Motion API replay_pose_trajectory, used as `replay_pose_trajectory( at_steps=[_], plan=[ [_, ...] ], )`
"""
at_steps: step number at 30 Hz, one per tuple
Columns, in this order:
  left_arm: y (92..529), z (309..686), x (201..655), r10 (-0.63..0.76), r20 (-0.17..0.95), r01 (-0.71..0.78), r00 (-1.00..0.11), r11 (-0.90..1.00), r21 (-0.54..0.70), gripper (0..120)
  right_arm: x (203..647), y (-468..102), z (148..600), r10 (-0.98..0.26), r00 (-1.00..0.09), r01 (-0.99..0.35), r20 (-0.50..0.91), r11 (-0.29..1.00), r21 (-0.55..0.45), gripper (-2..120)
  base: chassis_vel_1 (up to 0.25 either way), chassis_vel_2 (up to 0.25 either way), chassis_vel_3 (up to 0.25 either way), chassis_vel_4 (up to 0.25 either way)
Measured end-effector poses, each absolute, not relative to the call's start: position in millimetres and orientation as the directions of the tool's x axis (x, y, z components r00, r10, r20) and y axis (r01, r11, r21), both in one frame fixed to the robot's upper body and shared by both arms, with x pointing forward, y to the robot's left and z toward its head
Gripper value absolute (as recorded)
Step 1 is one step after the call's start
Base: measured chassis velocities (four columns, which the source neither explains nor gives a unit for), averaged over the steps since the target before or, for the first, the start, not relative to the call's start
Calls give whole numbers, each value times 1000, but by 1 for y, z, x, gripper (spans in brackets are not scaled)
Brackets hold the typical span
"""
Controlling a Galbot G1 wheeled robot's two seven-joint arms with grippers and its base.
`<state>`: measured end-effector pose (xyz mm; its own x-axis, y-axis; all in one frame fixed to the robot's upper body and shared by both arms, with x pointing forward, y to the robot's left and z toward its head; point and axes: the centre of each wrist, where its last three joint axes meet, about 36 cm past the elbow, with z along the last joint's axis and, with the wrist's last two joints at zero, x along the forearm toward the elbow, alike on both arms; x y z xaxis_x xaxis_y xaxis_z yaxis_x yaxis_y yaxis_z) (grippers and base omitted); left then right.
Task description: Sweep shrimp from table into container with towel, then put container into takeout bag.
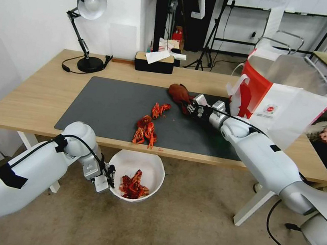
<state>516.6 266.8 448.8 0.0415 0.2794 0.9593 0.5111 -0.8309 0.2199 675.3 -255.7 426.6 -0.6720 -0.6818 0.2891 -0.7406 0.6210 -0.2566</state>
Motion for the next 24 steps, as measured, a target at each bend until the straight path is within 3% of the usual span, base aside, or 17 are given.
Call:
replay_pose_trajectory(
  at_steps=[24],
  plan=[
    [273, 451, 520, 284, 958, 515, 33, -826, 227, 0, 682, -249, 417, -823, -486, -873, 293, 441, -209, 8, 0, 0, 0, 0]
  ],
)
